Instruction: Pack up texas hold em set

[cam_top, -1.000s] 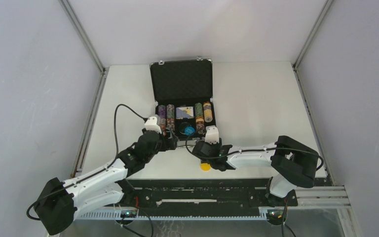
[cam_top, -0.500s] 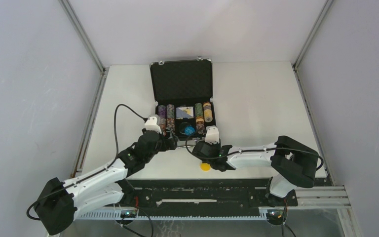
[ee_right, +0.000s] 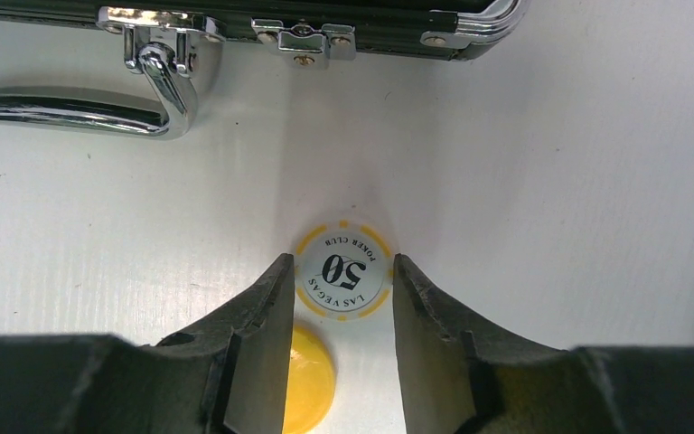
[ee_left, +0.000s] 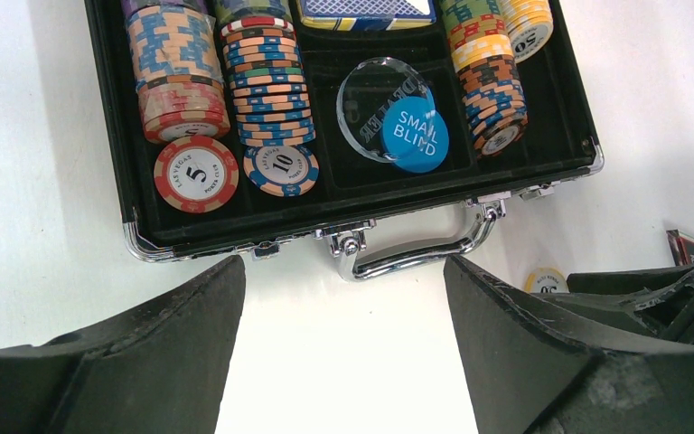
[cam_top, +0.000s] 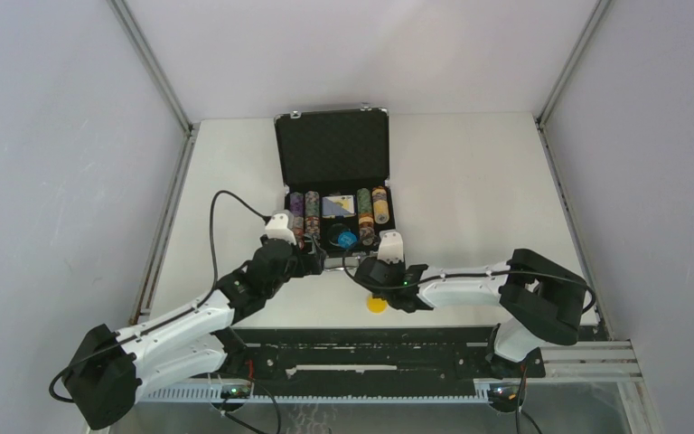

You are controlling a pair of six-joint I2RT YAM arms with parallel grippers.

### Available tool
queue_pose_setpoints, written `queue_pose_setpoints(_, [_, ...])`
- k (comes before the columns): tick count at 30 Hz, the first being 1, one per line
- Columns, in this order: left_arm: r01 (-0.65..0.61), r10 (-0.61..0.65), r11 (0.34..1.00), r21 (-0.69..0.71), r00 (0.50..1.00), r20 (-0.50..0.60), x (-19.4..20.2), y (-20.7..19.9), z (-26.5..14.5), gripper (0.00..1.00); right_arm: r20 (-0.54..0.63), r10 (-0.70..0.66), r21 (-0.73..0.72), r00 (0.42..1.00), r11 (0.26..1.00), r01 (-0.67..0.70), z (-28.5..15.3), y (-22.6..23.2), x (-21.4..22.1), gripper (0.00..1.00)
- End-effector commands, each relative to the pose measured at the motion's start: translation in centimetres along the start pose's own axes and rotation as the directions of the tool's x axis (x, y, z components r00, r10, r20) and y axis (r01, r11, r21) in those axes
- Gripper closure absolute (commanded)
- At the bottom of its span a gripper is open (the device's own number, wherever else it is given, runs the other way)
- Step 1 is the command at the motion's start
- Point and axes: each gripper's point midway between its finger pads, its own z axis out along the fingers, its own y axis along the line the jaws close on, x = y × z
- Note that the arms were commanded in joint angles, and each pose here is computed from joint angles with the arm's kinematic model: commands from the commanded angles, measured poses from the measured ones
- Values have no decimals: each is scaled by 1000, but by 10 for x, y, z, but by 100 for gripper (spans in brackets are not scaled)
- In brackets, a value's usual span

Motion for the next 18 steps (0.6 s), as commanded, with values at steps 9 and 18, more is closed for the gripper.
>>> queue_pose_setpoints(9, [0, 0, 1000, 14, 1000, 20, -6, -5, 1, 15, -28, -51, 25, 998, 998, 52, -9, -18, -6, 54])
queue_pose_setpoints(18, [-2, 2, 1000, 17, 1000, 15, -5, -6, 1, 14, -6, -52, 8, 999, 999, 52, -15, -14, -18, 54])
